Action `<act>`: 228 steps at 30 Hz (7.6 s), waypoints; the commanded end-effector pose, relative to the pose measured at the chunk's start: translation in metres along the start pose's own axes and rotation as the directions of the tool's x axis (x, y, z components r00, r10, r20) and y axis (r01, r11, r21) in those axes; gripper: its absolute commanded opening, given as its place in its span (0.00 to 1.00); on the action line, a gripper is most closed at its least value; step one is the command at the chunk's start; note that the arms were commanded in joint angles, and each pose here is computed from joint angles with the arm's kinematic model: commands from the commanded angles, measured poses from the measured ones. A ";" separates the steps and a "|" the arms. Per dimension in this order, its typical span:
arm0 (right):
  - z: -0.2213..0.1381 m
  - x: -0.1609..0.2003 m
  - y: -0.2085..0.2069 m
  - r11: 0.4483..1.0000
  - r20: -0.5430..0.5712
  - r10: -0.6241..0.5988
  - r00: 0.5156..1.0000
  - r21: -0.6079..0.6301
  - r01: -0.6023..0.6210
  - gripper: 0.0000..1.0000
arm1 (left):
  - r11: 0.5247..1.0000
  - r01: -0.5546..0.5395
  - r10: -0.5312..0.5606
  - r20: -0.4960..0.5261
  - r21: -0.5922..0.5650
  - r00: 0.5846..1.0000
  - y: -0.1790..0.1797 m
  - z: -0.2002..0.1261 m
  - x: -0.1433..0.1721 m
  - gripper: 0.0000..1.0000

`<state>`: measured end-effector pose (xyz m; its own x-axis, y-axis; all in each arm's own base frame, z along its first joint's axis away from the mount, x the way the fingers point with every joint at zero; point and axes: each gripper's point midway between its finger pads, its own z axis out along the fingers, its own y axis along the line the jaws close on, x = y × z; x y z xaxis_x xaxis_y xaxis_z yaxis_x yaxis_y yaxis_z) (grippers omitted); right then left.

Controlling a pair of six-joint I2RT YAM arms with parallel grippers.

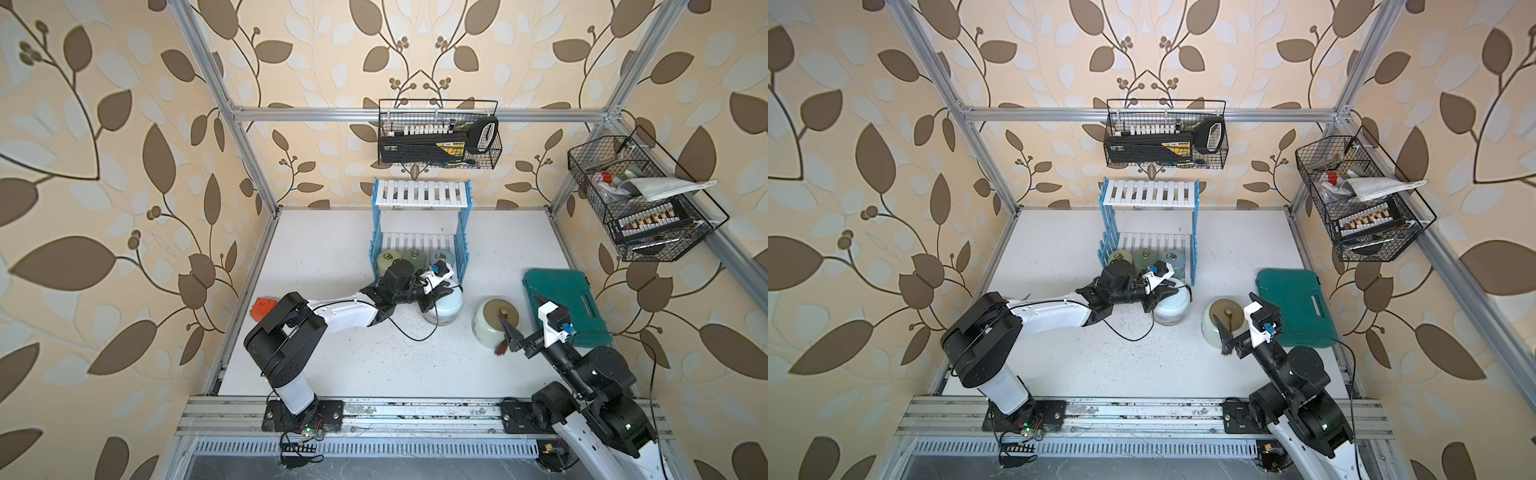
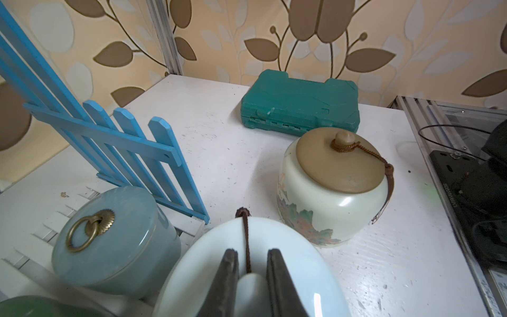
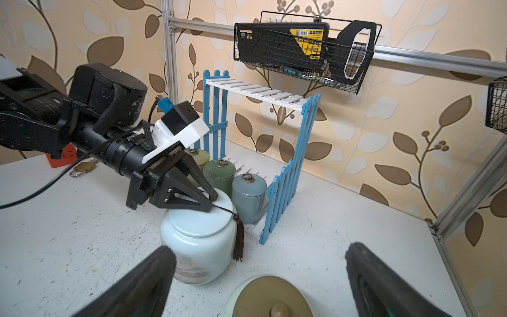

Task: Remove the tea canisters from the shelf
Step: Place the tea canister at the center of the board, then pick up the tea canister from the shelf.

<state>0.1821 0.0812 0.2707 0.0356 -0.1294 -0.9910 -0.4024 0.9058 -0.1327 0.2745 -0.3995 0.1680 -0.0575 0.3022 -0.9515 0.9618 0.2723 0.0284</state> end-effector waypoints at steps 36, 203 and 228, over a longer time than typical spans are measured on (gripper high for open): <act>-0.006 -0.011 -0.004 1.000 0.030 -0.015 0.999 0.021 0.015 0.99 | 0.994 -0.099 0.092 0.150 0.041 0.984 -0.050 0.000 -0.028 0.29; 0.295 0.161 0.018 0.180 -0.101 0.892 0.441 0.974 -0.141 0.99 | 0.770 0.277 -0.174 0.229 -0.575 0.958 0.035 -0.322 -0.001 0.99; 0.305 0.185 0.023 0.188 -0.109 0.906 0.410 0.969 -0.158 0.77 | 0.752 0.270 -0.176 0.213 -0.601 0.961 0.039 -0.324 0.003 0.99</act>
<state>0.4569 0.2006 0.0899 -0.4469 0.7211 -0.5293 0.8045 0.5828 0.1146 0.2253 -0.0912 0.2575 -0.2015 0.0348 -0.9789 0.5412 0.8369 -0.0816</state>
